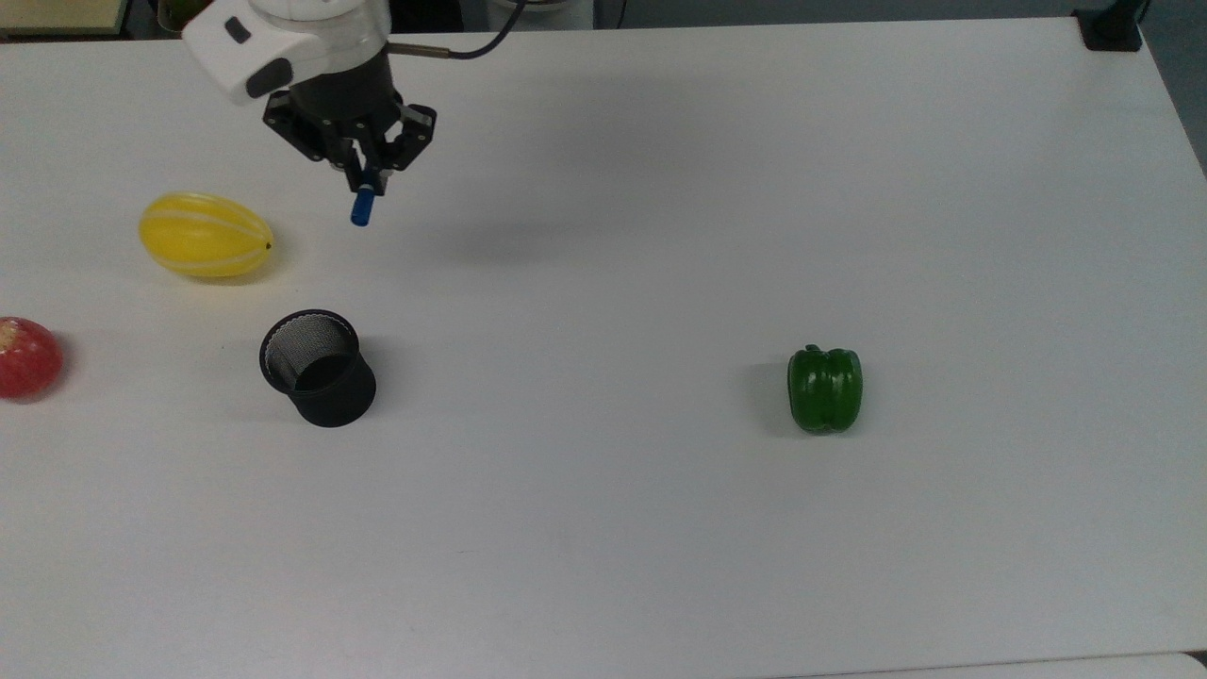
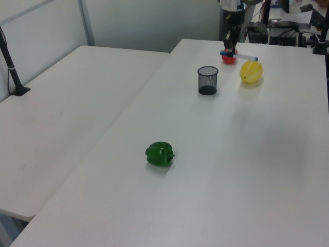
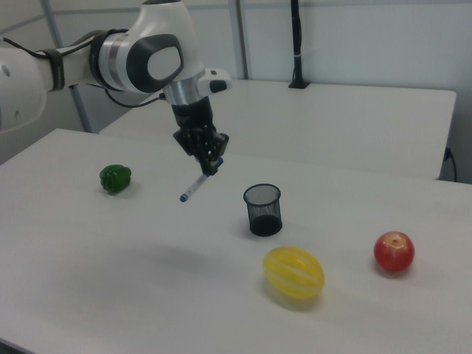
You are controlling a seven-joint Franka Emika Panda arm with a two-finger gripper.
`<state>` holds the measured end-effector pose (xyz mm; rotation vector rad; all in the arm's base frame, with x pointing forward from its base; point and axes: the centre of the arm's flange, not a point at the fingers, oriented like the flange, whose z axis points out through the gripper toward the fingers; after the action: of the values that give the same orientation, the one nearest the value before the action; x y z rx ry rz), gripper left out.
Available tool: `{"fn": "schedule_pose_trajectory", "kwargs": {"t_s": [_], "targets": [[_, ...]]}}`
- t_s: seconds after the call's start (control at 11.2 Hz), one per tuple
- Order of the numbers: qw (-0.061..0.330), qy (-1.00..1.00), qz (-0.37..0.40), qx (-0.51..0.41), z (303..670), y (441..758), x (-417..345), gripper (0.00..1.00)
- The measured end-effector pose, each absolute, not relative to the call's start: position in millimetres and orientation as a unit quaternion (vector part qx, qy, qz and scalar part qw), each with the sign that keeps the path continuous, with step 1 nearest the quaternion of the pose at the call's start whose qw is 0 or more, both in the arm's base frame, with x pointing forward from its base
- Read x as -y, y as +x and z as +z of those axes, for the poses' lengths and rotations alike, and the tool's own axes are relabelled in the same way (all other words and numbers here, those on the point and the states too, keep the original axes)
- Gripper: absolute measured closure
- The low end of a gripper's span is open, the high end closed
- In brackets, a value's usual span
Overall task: Place marker
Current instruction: 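Lift the marker and carry it over the black mesh pen cup, then lower the marker into the pen cup and open the gripper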
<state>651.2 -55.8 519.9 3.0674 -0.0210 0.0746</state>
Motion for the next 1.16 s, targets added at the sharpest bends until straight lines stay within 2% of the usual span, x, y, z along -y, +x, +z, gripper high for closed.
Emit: {"fn": "schedule_pose_trajectory", "kwargs": {"t_s": [0.36, 0.62, 0.89, 1.16], "targets": [[0.048, 0.986, 0.155, 0.025, 540.1, 675.3, 88.4, 0.83], [0.055, 0.969, 0.240, 0.027, 541.8, 693.1, 97.0, 0.83], [0.060, 0.949, 0.309, 0.022, 517.9, 705.8, 96.7, 0.83], [0.061, 0.939, 0.337, 0.019, 480.7, 712.5, 96.2, 0.83]]}}
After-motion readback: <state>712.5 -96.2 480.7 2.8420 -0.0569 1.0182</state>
